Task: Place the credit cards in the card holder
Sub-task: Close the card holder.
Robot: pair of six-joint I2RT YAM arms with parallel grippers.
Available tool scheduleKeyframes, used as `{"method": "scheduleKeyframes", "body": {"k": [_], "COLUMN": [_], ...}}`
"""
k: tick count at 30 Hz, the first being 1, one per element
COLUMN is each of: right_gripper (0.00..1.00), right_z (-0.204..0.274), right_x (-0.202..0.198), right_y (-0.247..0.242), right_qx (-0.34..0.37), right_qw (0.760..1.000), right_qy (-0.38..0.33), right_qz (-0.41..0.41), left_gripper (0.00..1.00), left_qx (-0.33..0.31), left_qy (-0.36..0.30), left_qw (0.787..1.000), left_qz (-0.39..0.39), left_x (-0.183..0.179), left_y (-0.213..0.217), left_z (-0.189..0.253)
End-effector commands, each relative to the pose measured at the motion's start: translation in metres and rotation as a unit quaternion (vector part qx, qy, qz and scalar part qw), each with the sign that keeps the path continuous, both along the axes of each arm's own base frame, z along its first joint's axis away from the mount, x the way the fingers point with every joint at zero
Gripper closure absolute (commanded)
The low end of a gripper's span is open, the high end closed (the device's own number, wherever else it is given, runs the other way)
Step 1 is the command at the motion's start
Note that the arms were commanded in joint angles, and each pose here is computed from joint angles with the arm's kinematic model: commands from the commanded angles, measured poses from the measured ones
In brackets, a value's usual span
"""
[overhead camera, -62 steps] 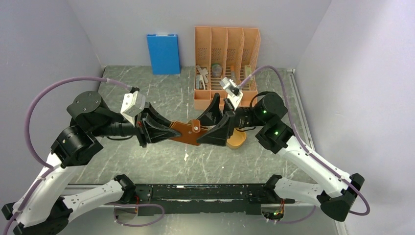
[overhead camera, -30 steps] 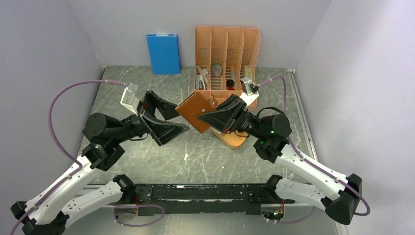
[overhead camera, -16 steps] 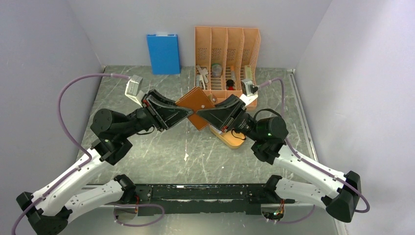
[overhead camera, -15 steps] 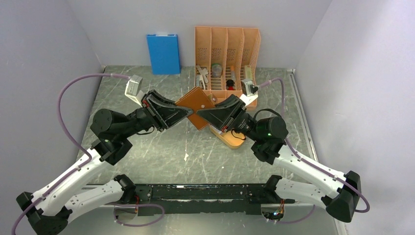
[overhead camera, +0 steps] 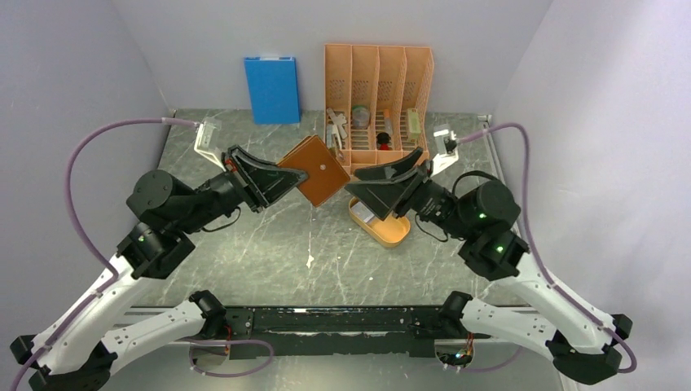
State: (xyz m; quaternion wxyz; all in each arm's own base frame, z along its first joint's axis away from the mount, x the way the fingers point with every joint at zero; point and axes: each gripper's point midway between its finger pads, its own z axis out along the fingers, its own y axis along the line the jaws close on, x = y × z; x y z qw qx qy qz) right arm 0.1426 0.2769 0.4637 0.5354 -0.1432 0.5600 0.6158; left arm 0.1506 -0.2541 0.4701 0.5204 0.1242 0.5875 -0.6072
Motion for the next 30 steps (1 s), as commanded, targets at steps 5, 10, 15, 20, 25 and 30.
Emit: {"method": "scheduleKeyframes", "body": {"k": [5,10,15,20,25,30], "right_gripper": [0.40,0.43,0.46,0.49,0.54,0.69], "right_z": [-0.012,-0.013,-0.024,-0.033,-0.038,-0.042], "right_x": [0.026,0.041,0.054,0.060,0.057,0.057], "right_y": [-0.016,0.000,0.011,0.011,0.008,0.006], "right_qx": [-0.166,-0.209,-0.242,-0.265,-0.269,-0.275], "right_qw": [0.982,0.973,0.966,0.959,0.958,0.956], "right_qy": [-0.038,-0.041,-0.029,-0.021,-0.020,-0.018], "right_qz": [-0.088,-0.087,-0.089,-0.099,-0.097,-0.098], "left_gripper": [0.95,0.95,0.95,0.95,0.95,0.95], "left_qx": [0.085,0.114,0.118,0.123,0.126,0.126], "left_qy": [0.061,0.080,0.083,0.087,0.089,0.089], "left_qw": [0.994,0.990,0.989,0.988,0.987,0.987], "left_qz": [0.030,0.031,0.034,0.037,0.041,0.041], "left_x": [0.009,0.011,0.010,0.011,0.014,0.014], "left_y": [0.005,0.004,0.007,0.007,0.007,0.006], "left_z": [-0.026,-0.033,-0.033,-0.036,-0.038,-0.039]}}
